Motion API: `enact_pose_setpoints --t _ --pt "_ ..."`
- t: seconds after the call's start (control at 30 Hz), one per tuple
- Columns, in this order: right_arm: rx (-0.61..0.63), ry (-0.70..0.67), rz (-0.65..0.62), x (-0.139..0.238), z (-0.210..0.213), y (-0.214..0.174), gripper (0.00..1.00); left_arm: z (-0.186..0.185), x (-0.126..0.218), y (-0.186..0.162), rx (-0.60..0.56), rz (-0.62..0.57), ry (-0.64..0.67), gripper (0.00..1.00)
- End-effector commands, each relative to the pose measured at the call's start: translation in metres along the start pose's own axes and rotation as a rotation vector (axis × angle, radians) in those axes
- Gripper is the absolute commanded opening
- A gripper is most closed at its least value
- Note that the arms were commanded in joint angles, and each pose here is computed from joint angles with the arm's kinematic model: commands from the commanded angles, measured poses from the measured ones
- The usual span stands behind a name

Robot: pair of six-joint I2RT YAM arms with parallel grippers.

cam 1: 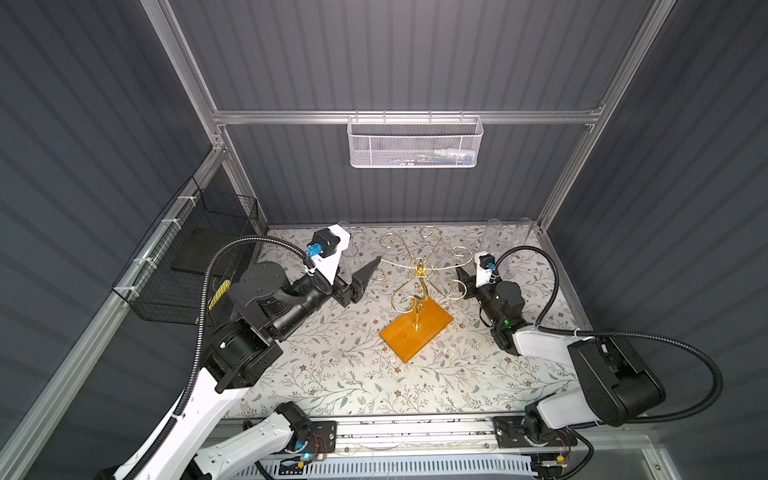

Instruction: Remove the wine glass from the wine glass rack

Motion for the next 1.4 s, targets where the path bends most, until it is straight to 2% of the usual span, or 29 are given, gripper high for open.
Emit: enact_pose_setpoints --t 0.0,0.23,0.4,0.53,0.7,0.83,1.2,1.37 --pt "-0.024 -0.019 -0.084 -0.008 -0.004 0.014 0.51 0.000 0.002 -0.002 0.003 0.000 0.002 0.76" --pt "-0.026 -0.024 -0.064 -0.011 -0.005 0.008 0.52 0.000 0.004 -0.006 0.005 0.007 0.008 0.76" --pt "-0.033 -0.020 -0.056 -0.012 -0.005 0.007 0.60 0.000 0.004 -0.006 0.004 0.005 0.008 0.76" --pt "-0.030 -0.019 -0.060 -0.011 -0.005 0.009 0.73 0.000 0.004 -0.007 0.000 0.008 0.012 0.76" --pt "-0.020 -0.016 -0.068 -0.009 -0.006 0.014 0.82 0.001 0.005 -0.006 -0.007 0.004 0.021 0.76" --pt "-0.016 -0.015 -0.095 -0.005 -0.007 0.024 0.99 0.001 0.005 -0.006 -0.010 -0.001 0.027 0.77" --pt "0.024 -0.016 -0.170 0.022 -0.012 0.058 0.99 0.005 0.012 -0.009 -0.006 -0.038 0.086 0.80" --pt "0.067 -0.061 -0.184 0.046 -0.018 0.073 0.99 0.015 0.017 -0.024 0.018 -0.031 0.237 0.83"
Point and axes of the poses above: each gripper's point midway between its finger pads, its own x axis back along the fingers, its own z axis along the line the jaws close on, y = z × x, the point moved 10 cm from there along x, back along the fingers, and after that the axes turned 7 degrees about x, right-handed, at the moved point
